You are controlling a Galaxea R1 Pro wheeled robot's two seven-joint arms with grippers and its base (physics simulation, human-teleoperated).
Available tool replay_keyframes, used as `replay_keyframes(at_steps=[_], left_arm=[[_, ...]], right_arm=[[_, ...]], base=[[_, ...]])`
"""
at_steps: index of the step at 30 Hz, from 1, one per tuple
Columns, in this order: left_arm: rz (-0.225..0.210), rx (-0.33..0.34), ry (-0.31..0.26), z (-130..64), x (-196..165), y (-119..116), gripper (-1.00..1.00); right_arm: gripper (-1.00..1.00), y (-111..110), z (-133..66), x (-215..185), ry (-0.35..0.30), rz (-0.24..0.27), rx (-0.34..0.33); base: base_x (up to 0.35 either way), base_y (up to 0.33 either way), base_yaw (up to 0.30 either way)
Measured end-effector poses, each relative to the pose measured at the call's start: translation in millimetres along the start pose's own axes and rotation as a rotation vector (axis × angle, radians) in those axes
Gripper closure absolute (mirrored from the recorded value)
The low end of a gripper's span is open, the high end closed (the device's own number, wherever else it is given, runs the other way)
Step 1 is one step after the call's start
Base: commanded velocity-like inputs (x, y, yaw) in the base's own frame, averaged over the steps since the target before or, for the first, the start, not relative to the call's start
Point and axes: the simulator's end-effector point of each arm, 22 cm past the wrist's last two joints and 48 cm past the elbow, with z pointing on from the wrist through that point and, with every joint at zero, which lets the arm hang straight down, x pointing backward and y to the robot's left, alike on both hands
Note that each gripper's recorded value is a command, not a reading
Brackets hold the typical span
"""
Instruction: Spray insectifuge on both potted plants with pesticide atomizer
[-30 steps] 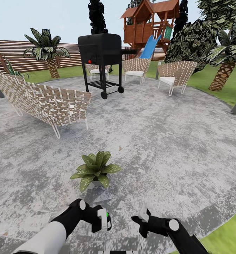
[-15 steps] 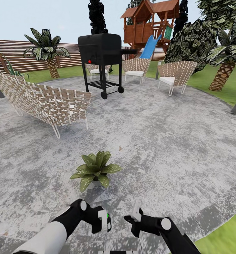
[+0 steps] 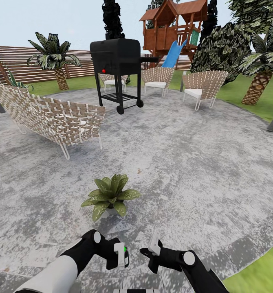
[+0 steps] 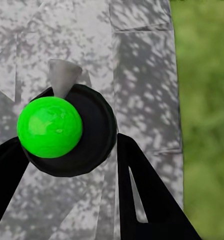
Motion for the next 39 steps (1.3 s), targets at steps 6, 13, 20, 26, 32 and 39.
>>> replay_keyframes(at_steps=[6, 13, 20, 26, 32, 39], left_arm=[[0.004, 0.002, -0.014, 1.9, -7.1, -1.1, 1.0], [0.013, 0.01, -0.037, 7.7, -25.1, -5.3, 1.0], [0.04, 0.014, -0.067, 9.3, -36.0, -7.1, 1.0], [0.057, 0.023, -0.082, 8.8, -38.2, -9.3, 1.0], [0.076, 0.033, -0.099, 9.8, -40.9, -13.2, 1.0], [0.09, 0.055, -0.11, 10.1, -43.4, -18.8, 1.0]], right_arm=[[1.0, 0.0, 0.0, -0.1, 0.0, 0.0, 0.0], [1.0, 0.1, 0.0, 0.1, 0.001, -0.001, 0.0], [1.0, 0.1, 0.0, 0.3, 0.001, -0.001, 0.0], [1.0, 0.4, -0.1, 1.3, 0.003, 0.0, -0.001], [1.0, 0.1, -0.5, 2.5, 0.006, -0.001, -0.001], [1.0, 0.1, -0.6, 2.6, 0.006, 0.0, -0.001]], base=[[0.0, 0.0, 0.0], [0.0, 0.0, 0.0], [0.0, 0.0, 0.0], [0.0, 0.0, 0.0], [0.0, 0.0, 0.0], [0.0, 0.0, 0.0]])
